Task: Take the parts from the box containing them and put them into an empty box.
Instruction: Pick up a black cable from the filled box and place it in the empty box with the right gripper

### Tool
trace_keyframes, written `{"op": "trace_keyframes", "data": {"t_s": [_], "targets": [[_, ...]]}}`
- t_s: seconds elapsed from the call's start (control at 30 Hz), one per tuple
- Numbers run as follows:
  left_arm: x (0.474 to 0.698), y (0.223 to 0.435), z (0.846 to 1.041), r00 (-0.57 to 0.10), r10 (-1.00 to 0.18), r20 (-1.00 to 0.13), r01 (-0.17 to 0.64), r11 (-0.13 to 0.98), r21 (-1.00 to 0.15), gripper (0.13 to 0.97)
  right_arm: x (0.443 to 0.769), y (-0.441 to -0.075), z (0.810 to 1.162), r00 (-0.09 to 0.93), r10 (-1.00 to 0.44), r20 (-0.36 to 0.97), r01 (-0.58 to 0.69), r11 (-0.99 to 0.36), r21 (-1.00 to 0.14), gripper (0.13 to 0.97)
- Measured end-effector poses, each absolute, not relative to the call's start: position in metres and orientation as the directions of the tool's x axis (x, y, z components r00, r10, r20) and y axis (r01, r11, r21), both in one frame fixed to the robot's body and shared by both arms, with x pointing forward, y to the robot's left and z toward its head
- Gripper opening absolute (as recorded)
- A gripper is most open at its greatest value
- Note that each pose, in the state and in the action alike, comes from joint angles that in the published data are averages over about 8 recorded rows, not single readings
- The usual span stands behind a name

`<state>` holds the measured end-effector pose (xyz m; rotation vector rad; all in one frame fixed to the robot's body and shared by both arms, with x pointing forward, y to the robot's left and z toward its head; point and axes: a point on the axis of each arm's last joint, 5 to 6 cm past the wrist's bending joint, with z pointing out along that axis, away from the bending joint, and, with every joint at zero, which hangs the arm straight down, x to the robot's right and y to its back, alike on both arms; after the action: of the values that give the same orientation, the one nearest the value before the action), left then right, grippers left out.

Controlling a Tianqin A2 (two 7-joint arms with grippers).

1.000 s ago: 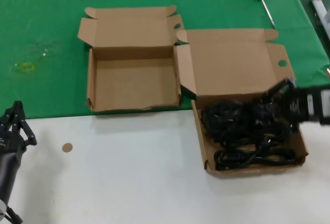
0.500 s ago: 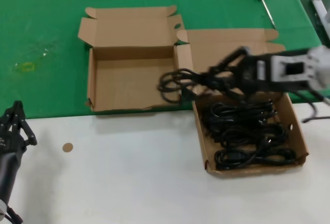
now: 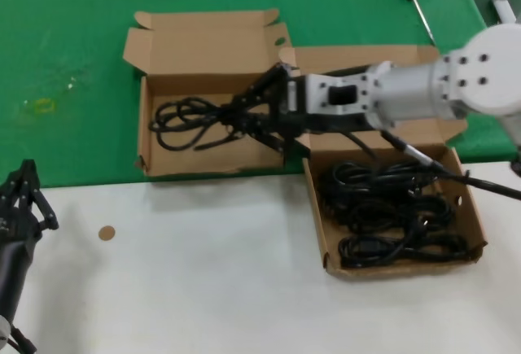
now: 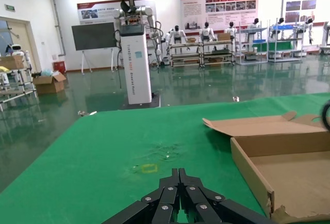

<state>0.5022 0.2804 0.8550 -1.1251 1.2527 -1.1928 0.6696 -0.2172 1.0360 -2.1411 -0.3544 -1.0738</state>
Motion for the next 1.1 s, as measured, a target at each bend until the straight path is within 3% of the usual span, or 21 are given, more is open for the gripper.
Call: {"op": "trace_keyframes", "data": {"t_s": [0.5,1.1], "targets": [[0.502,0.280,0.855,-0.035,-0.997,-0.071,0.022,0.070,-0.997,0.152,0.711,-0.165,1.005,0.610,-0.088,0.788,0.484,-0.745,-0.458,0.208],[0.502,0.280,0.855,-0.035,-0.997,-0.071,0.022,0.070,-0.997,0.152,0.735,-0.162,0.990,0.570,-0.091,0.817,0.456,-0.792,-0.406,0.208]]}}
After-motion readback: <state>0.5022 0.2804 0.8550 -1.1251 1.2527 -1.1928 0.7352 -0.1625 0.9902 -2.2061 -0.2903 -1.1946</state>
